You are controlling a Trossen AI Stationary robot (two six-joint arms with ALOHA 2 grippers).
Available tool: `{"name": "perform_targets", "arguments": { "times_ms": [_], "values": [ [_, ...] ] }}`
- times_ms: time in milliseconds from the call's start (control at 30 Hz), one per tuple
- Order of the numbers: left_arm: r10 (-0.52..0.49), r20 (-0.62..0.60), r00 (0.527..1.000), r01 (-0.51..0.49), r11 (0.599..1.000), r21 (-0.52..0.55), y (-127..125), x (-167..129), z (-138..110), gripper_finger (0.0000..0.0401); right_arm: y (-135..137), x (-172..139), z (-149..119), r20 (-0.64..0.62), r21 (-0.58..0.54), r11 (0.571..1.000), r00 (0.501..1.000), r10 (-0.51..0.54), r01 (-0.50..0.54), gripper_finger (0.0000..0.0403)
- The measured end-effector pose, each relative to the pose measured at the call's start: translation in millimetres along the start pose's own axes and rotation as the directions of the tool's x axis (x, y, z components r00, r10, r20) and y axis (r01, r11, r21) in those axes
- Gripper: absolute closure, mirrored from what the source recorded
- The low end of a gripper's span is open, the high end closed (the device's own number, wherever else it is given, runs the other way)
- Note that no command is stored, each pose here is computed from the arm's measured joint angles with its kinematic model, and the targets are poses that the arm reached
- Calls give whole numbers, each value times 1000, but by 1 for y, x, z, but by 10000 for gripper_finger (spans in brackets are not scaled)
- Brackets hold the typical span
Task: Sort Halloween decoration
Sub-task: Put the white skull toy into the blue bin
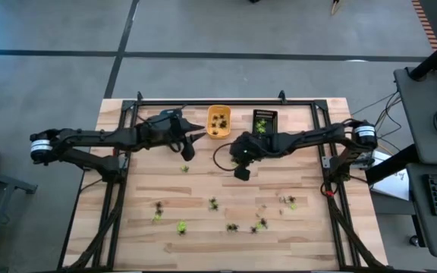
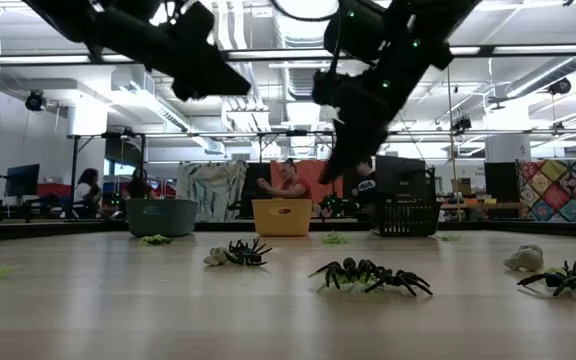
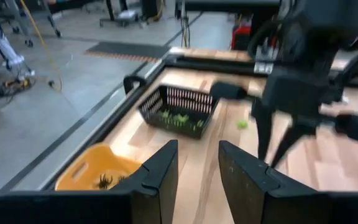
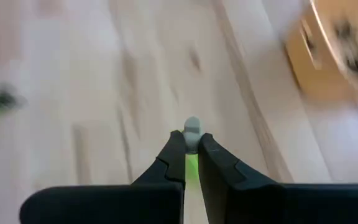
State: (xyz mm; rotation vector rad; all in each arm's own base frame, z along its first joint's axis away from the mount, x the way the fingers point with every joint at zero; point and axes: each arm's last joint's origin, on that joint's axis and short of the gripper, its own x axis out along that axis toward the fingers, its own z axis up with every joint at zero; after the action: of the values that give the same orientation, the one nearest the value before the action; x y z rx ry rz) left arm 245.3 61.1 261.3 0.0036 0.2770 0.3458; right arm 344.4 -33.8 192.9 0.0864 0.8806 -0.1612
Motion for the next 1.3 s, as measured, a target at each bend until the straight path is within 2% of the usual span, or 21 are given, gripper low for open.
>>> {"name": "perform_targets", "arguments": {
  "times_ms": [100, 200, 400, 567, 767, 933, 1300],
  "values": [
    [-5, 45, 999, 5, 1000, -3, 1, -14, 9, 310, -3, 7, 8, 169, -55, 998, 985, 21, -11, 392],
    [-3, 105, 994, 4, 1000, -10, 3, -29, 19, 312, -12, 15, 22, 323, -56, 998, 947, 8, 11, 393],
    [0, 186, 983, 4, 1000, -20, 6, -55, 32, 313, -31, 34, 56, 439, -62, 996, 898, -36, 70, 393],
    [1, 219, 976, 5, 1000, -24, 7, -67, 36, 313, -48, 57, 82, 463, -52, 993, 884, -68, 104, 392],
    [0, 205, 979, 5, 1000, -25, 9, -75, 35, 313, -67, 88, 114, 506, 15, 994, 857, -100, 107, 391],
    [0, 208, 978, 6, 1000, -26, 9, -79, 36, 313, -78, 111, 137, 539, 48, 996, 837, -87, 73, 391],
    [1, 210, 978, 3, 1000, -19, 10, -90, 36, 313, -88, 151, 162, 500, 70, 994, 860, -103, 79, 390]
  ]
}}
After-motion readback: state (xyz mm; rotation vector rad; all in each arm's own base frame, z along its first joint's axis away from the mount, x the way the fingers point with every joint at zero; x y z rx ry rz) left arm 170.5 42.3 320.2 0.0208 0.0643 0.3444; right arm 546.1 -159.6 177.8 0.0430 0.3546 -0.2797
